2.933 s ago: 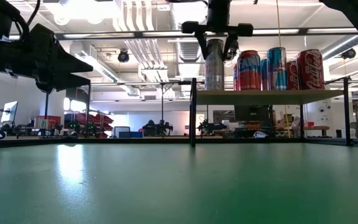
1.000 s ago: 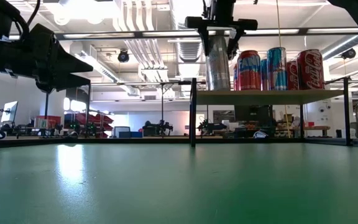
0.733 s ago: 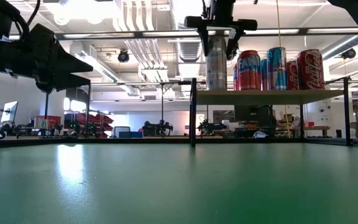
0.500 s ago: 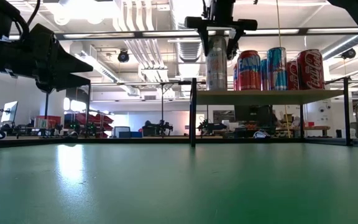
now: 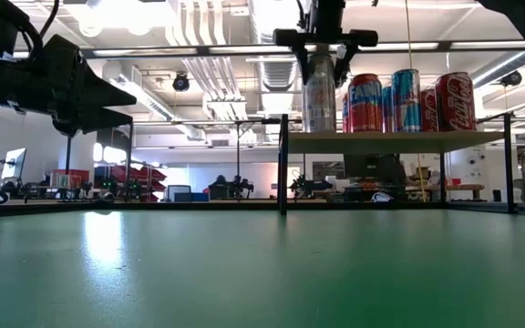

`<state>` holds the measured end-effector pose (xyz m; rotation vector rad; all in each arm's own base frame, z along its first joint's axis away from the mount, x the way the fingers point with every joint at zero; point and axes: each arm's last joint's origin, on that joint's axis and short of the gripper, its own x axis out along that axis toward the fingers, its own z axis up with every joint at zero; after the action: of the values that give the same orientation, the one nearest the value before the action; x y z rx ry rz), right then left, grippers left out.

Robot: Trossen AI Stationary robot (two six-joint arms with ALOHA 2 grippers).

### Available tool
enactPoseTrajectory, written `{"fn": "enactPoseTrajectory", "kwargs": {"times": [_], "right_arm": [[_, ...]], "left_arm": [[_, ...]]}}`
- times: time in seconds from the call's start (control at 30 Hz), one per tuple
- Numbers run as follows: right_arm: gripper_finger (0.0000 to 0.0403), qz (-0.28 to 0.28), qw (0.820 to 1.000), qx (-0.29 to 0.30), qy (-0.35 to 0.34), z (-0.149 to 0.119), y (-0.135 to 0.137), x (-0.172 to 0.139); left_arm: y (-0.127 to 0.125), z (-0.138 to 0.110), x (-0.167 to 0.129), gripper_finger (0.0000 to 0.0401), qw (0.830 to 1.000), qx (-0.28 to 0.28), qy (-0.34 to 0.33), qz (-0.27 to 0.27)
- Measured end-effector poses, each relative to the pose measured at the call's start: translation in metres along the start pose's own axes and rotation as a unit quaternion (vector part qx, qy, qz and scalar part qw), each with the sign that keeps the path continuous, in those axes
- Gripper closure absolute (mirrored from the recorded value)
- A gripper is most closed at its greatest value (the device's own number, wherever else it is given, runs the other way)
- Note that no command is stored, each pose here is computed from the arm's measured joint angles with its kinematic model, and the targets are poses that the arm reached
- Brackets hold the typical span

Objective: Place canned beverage on shelf
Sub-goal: Put the white-yellow soda can on the shelf and align it with the other white-yellow soda can, then return to Home Position

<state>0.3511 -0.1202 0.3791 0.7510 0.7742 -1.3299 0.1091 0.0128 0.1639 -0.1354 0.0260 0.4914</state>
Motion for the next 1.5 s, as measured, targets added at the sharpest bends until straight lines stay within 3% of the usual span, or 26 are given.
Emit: {"fn": "enactPoseTrajectory", "kwargs": {"times": [0.7,1.23,1.5], "right_arm": [[0.0123,0.005,1.0,0.006,-0.009,0.009,-0.001,0.005],[0.0032,0.009,1.0,0.0,-0.004,0.003,-0.006,-0.008],[0.0031,0.096,0.992,-0.038,0.067,-0.015,-0.012,-0.044]], "left_arm": [[0.0,0.0,0.0,0.0017,1.0,0.0,0.0,0.0],[0.0,0.0,0.0,0.0017,1.0,0.0,0.0,0.0],[0.0,0.0,0.0,0.0017,1.0,0.0,0.0,0.0]]}}
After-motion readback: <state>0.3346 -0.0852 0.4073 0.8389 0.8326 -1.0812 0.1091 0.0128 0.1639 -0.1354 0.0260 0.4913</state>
